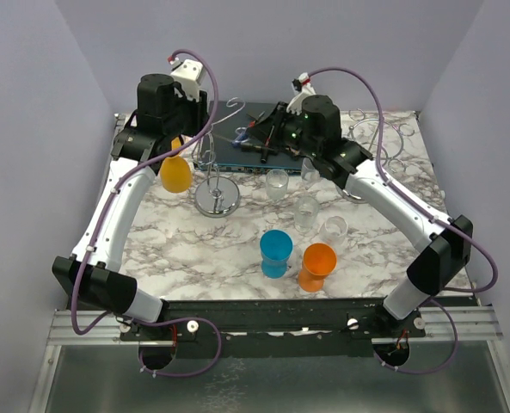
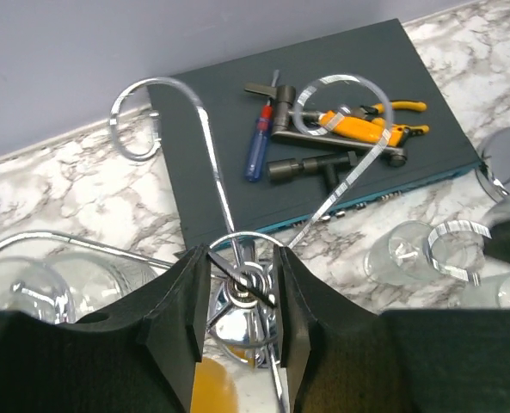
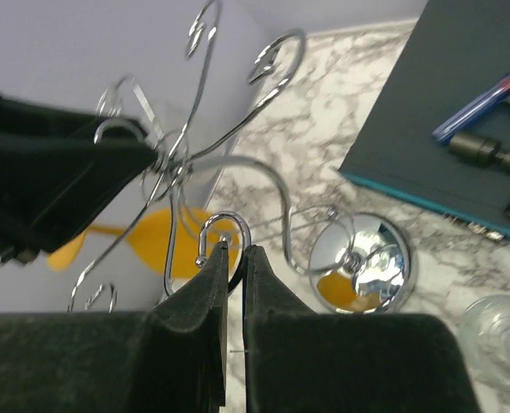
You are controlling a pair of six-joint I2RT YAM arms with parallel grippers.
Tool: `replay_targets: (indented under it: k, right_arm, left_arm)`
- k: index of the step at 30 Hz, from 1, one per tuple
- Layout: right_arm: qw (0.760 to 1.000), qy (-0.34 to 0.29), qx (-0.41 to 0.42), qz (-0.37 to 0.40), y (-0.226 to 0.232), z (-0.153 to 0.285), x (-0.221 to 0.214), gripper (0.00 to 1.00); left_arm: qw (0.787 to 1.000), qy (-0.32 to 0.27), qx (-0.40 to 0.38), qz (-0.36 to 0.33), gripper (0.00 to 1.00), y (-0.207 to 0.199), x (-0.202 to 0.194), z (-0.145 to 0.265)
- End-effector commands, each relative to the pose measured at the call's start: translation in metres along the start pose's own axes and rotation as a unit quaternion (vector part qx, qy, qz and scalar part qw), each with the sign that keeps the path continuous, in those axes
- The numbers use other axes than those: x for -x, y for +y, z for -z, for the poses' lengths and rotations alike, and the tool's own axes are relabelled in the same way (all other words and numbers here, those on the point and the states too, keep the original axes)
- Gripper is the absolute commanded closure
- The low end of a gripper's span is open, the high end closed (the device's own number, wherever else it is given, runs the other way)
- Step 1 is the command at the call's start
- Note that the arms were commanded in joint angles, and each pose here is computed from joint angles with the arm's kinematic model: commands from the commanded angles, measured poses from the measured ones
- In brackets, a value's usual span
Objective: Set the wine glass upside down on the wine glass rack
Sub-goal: Adjust the wine rack at the center of the board.
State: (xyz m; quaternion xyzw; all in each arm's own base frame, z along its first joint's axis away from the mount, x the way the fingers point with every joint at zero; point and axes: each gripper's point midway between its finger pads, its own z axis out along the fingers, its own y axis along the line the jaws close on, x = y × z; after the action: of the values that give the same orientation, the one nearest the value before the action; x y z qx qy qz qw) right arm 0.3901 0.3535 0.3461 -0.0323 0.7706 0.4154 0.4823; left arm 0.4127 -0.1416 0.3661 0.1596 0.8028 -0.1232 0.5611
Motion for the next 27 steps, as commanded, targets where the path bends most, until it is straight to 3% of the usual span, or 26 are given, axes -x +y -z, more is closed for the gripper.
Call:
replay_targets:
  k: [1, 12, 15, 17, 21, 27]
  right_arm:
    - [0.97, 0.242, 0.016, -0.021, 0.004, 0.023, -0.145, 1.0]
    - [0.969, 0.246, 0.015, -0.018, 0.003, 0.039, -0.148, 0.99]
    - [0.97, 0.244, 0.01, -0.009, 0.002, 0.037, -0.144, 0.93]
    - [0.971, 0.241, 0.006, -0.004, 0.002, 0.035, -0.14, 0.82]
    - [0.974, 0.228, 0.008, 0.006, 0.008, 0.033, -0.128, 0.71]
    - [0.978, 0.208, 0.016, 0.019, 0.017, 0.031, -0.102, 0.65]
  left_arm:
    - [0.999, -0.039, 0.006, -0.017, 1.0, 0.003, 0.022, -0.009]
    - [0.999, -0.031, -0.007, -0.029, 1.0, -0.003, 0.007, 0.006]
    - [0.999, -0.034, -0.006, -0.03, 1.0, -0.003, 0.007, 0.011]
    - [0.999, -0.035, -0.004, -0.032, 1.0, -0.002, 0.008, 0.014]
    - [0.999, -0.032, 0.007, -0.039, 1.0, 0.002, 0.005, 0.015]
    - [0.998, -0.028, 0.024, -0.05, 1.0, 0.009, 0.002, 0.015]
